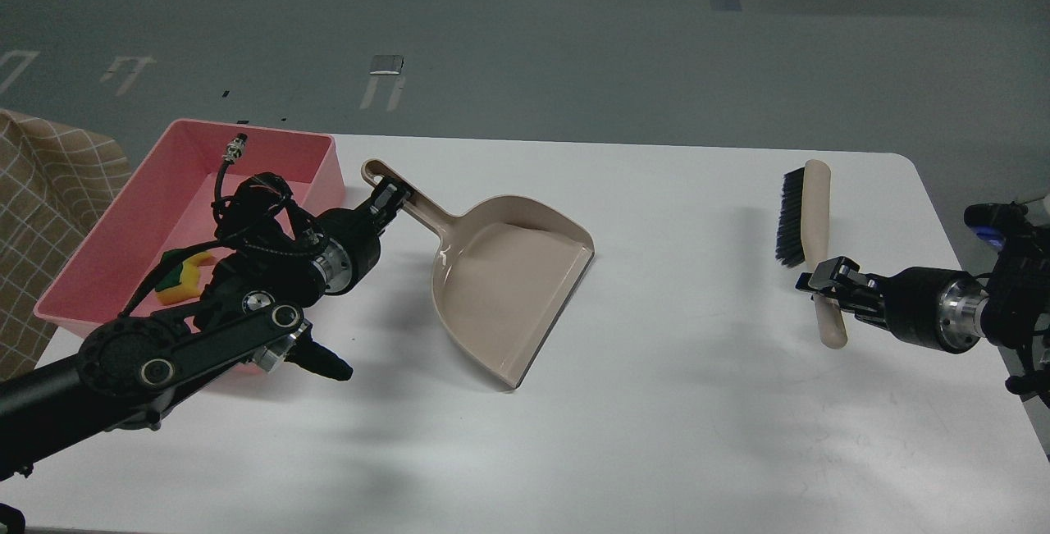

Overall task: Sweep and dump garbage into bin
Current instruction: 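Lower the dustpan back onto the table beside the bin with the left gripper, then set the brush down on the table and open the right gripper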

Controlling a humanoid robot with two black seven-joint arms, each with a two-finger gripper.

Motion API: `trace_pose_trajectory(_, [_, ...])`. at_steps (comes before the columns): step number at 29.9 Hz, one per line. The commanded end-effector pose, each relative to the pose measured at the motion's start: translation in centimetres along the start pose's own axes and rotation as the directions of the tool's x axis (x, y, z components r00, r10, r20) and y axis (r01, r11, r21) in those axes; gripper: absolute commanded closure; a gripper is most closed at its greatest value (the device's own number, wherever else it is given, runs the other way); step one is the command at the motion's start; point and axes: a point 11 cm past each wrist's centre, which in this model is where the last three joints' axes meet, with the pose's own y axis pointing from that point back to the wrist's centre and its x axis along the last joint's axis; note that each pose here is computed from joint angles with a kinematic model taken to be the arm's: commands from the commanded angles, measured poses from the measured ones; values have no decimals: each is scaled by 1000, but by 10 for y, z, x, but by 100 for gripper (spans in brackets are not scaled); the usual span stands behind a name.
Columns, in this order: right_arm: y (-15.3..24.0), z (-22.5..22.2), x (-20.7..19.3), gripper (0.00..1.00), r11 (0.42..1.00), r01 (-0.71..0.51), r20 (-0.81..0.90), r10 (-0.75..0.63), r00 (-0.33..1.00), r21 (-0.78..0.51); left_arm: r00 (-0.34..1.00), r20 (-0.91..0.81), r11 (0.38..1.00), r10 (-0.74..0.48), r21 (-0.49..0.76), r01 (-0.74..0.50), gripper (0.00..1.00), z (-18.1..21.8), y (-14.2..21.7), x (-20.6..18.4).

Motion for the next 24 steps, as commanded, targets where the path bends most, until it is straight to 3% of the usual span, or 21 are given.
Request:
trace_pose_trajectory(1, [0, 0, 0, 100, 1000, 0, 0, 0, 1000, 1, 1000, 6, 1000, 4, 6, -4, 82, -1, -2, 1])
trace_pose_trajectory(5, [0, 0, 0, 100, 1000, 0, 0, 0, 1000, 1, 1000, 18, 1000, -6, 14, 6, 81, -5, -2, -2])
trace_pose_trajectory(18, [0, 3, 1, 100, 1000, -3, 5, 3, 1000, -7, 1000, 29, 1000, -13, 9, 13, 45, -2, -2, -4])
trace_pose_trajectory(24, [-2, 1, 0, 100, 1000, -1, 7, 1, 1000, -2, 999, 28, 1000, -15, 11, 15, 37, -2, -2, -4])
